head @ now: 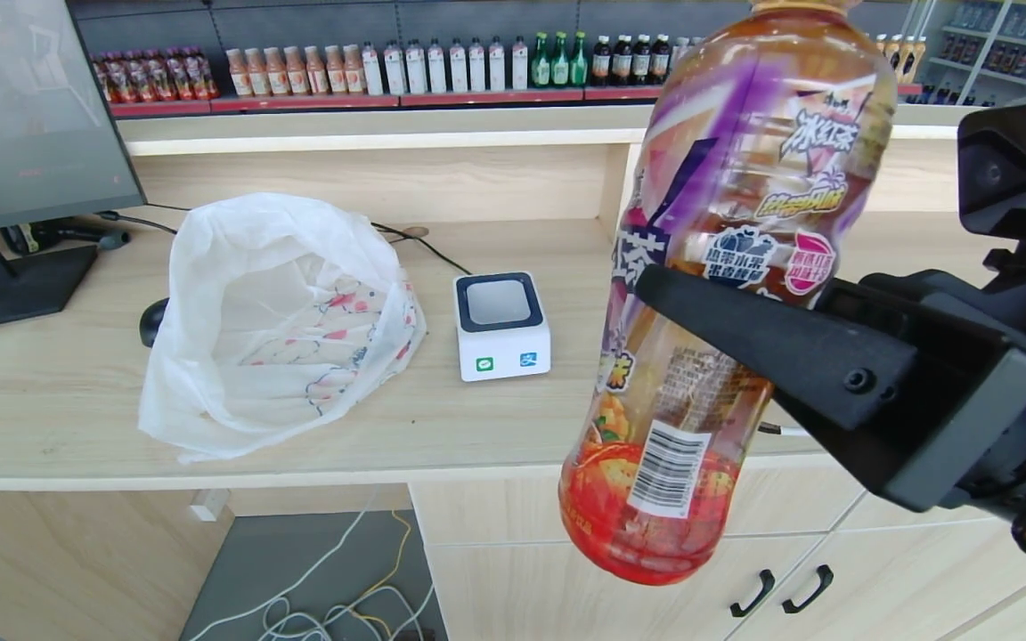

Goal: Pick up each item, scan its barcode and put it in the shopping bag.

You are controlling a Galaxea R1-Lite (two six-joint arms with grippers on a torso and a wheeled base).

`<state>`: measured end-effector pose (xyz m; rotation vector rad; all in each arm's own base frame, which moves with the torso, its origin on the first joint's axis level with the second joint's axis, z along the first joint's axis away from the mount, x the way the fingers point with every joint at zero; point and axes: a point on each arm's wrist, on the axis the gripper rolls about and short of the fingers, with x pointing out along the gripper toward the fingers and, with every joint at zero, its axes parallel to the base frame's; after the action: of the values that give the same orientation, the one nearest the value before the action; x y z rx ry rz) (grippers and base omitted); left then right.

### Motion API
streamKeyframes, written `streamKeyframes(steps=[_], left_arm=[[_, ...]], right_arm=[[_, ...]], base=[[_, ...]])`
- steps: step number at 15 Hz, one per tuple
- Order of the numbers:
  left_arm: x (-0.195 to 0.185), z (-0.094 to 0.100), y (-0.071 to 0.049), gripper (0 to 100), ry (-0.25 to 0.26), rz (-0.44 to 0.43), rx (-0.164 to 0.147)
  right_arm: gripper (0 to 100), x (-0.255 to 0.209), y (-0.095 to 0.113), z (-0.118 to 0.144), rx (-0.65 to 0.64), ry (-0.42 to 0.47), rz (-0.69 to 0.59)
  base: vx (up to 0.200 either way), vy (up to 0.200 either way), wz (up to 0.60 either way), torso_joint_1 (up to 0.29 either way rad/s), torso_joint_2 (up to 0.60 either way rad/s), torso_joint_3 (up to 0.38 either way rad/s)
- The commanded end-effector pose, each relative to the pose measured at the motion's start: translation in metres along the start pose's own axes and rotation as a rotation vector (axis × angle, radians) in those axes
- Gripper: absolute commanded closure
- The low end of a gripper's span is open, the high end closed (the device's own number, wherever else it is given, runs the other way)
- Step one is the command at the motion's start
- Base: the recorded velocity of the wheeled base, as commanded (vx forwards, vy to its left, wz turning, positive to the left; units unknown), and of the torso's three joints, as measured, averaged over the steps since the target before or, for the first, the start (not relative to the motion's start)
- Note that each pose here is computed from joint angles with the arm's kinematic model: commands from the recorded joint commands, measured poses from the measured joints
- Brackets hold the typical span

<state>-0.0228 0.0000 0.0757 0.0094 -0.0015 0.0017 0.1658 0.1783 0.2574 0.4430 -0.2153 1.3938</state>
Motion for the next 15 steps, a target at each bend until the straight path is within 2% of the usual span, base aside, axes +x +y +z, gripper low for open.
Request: streamKeyframes(steps=[1,5,9,13,15], left_arm=[[0.0,0.0,0.0,0,0.0,0.001,0.0],[0.0,0.0,0.0,0,-0.002,0.0,0.0],[0.0,0.0,0.0,0,-0.002,0.0,0.0],[0.0,0.0,0.0,0,-0.002,0.001,0.0],[0.0,0.0,0.0,0,0.0,0.0,0.001]], right_arm=[[100,-0.001,-0.001,-0.002,-0.005,0.005,-0.008],[100,-0.01,-0.005,-0.016,-0.067,0.035,-0.095],[100,-0.02,-0.008,-0.028,-0.162,0.05,-0.24],[100,-0.031,-0.015,-0.035,-0.341,0.053,-0.525],[100,-0.037,-0.022,-0.032,-0.402,0.044,-0.627]], base=[[0.0,0.0,0.0,0.0,0.0,0.0],[0.0,0.0,0.0,0.0,0.0,0.0],[0.0,0.0,0.0,0.0,0.0,0.0],[0.0,0.0,0.0,0.0,0.0,0.0],[0.0,0.0,0.0,0.0,0.0,0.0]])
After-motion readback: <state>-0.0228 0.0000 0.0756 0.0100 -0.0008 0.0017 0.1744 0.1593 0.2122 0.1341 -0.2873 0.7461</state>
